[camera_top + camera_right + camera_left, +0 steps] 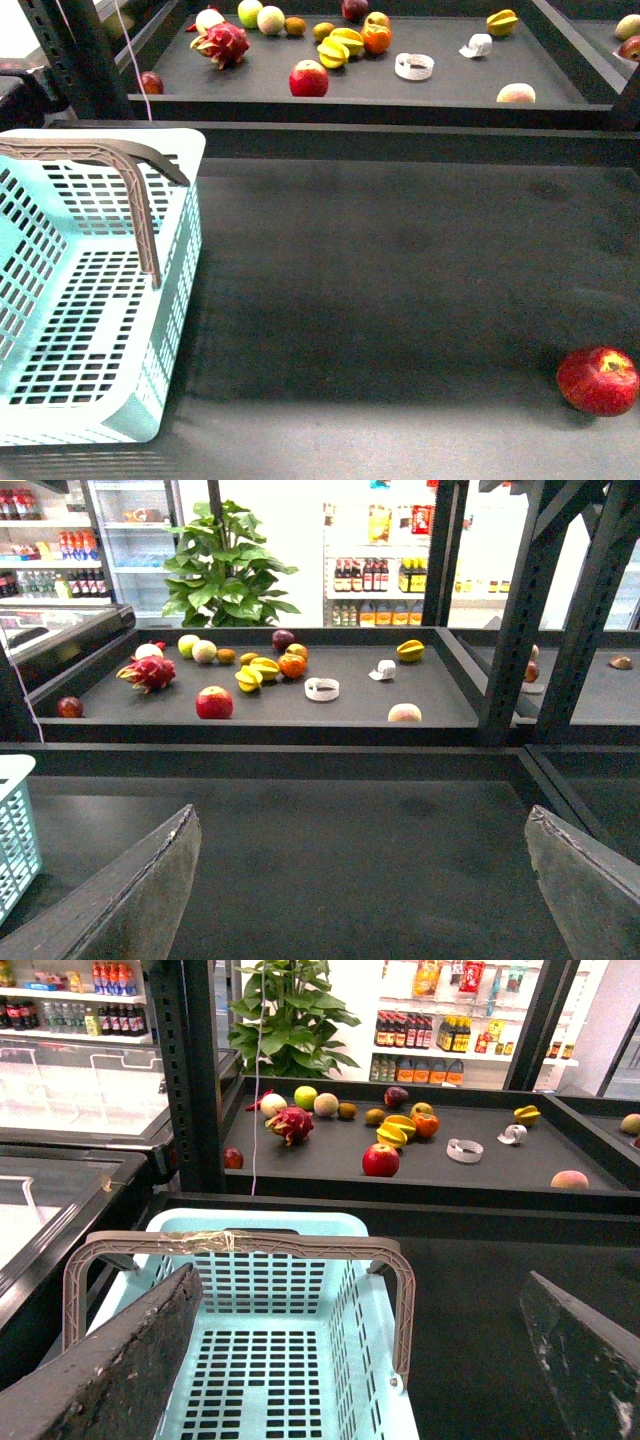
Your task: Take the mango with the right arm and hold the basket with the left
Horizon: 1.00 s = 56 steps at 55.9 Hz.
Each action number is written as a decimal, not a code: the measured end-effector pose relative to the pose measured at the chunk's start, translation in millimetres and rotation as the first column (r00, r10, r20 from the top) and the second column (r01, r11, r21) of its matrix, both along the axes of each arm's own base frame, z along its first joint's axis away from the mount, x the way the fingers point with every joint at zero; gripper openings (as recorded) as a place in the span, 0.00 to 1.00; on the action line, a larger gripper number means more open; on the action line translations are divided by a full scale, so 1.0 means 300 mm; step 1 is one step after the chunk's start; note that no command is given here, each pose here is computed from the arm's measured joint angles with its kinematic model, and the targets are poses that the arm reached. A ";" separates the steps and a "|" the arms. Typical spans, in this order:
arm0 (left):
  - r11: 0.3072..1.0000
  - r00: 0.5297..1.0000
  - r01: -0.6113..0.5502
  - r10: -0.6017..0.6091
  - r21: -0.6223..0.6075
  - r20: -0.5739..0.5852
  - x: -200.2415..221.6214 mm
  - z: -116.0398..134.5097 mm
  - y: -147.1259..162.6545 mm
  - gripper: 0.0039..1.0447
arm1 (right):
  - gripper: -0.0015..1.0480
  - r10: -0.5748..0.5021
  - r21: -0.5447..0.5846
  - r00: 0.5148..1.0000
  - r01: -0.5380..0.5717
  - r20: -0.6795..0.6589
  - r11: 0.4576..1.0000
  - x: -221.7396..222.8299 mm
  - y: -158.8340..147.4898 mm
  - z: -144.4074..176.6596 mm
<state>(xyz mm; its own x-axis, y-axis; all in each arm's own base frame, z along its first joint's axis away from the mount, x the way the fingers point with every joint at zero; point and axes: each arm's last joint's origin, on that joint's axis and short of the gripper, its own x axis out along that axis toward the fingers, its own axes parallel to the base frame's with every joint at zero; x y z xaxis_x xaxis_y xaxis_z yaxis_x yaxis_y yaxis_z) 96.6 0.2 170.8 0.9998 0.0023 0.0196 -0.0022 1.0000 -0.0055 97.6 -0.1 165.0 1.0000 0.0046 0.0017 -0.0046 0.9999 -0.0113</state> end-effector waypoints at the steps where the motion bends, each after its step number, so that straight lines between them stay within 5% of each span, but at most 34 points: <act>1: 1.000 1.000 0.000 0.000 0.000 0.000 0.000 0.000 0.000 0.92 | 0.92 0.000 0.000 1.000 0.000 0.000 1.000 0.000 0.000 0.000; 41: 1.000 1.000 0.000 0.000 0.000 0.000 0.000 0.000 0.000 0.92 | 0.92 0.000 0.000 1.000 0.000 0.000 1.000 0.000 0.000 0.000; 45: 0.984 0.986 -0.164 0.164 -0.071 -0.009 0.008 0.001 -0.004 0.92 | 0.92 0.000 0.000 1.000 0.000 0.000 1.000 0.000 0.000 0.000; 51: 0.866 0.894 -0.447 0.437 -0.223 -0.094 0.025 -0.025 -0.016 0.92 | 0.92 0.000 0.000 1.000 0.000 0.000 1.000 0.000 0.000 0.000; 56: 0.799 0.863 -0.501 0.489 -0.332 -0.126 0.058 -0.030 -0.012 0.92 | 0.92 0.000 0.000 1.000 0.000 0.000 1.000 0.000 0.000 0.000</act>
